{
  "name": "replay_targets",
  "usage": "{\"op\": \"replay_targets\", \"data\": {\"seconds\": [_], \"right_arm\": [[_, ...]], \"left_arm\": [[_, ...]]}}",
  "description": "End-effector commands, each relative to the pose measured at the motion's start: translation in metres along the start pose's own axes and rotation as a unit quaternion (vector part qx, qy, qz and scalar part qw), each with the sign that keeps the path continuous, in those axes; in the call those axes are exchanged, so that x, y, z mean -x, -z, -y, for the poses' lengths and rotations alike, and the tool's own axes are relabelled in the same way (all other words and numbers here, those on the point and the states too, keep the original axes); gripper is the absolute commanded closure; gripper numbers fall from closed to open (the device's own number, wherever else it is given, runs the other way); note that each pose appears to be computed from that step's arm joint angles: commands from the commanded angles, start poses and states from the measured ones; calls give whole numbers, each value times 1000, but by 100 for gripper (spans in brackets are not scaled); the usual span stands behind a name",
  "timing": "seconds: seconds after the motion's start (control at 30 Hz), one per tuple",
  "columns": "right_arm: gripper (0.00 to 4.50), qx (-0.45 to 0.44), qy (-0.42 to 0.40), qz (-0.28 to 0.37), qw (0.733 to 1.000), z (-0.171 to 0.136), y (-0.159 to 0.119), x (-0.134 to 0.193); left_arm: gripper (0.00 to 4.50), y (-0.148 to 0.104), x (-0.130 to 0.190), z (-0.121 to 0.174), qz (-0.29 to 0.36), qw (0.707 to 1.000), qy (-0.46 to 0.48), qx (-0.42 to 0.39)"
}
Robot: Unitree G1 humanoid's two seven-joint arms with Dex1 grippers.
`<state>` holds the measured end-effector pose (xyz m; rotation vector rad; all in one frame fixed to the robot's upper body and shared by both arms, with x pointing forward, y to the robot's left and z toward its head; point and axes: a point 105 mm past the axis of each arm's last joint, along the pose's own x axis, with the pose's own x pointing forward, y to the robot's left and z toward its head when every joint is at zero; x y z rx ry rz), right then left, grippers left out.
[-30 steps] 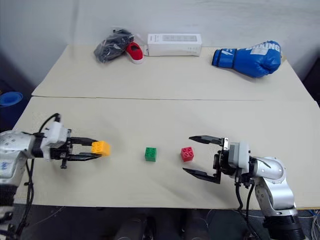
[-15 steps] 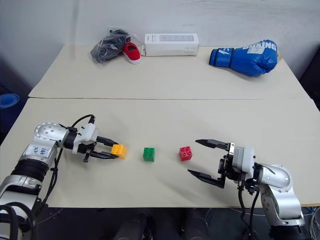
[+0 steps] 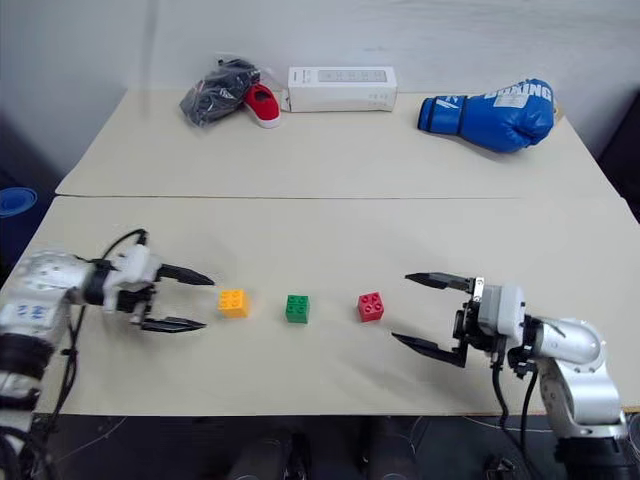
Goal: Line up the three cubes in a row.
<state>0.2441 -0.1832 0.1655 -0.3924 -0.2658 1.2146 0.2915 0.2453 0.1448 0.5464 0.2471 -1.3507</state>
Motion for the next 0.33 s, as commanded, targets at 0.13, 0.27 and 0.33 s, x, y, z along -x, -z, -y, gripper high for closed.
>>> {"op": "replay_targets", "data": {"seconds": [0.13, 0.27, 0.33], "right_arm": [[0, 44, -19, -54, 997, 30, -13, 36], [0, 64, -57, -91, 992, 43, -16, 46], [0, 64, -66, -92, 992, 45, -14, 46]], "left_arm": [[52, -4, 57, 13, -17, 993, -113, 17], [52, 9, 78, 23, -35, 985, -165, 33], [52, 12, 77, 27, -32, 985, -167, 39]]}}
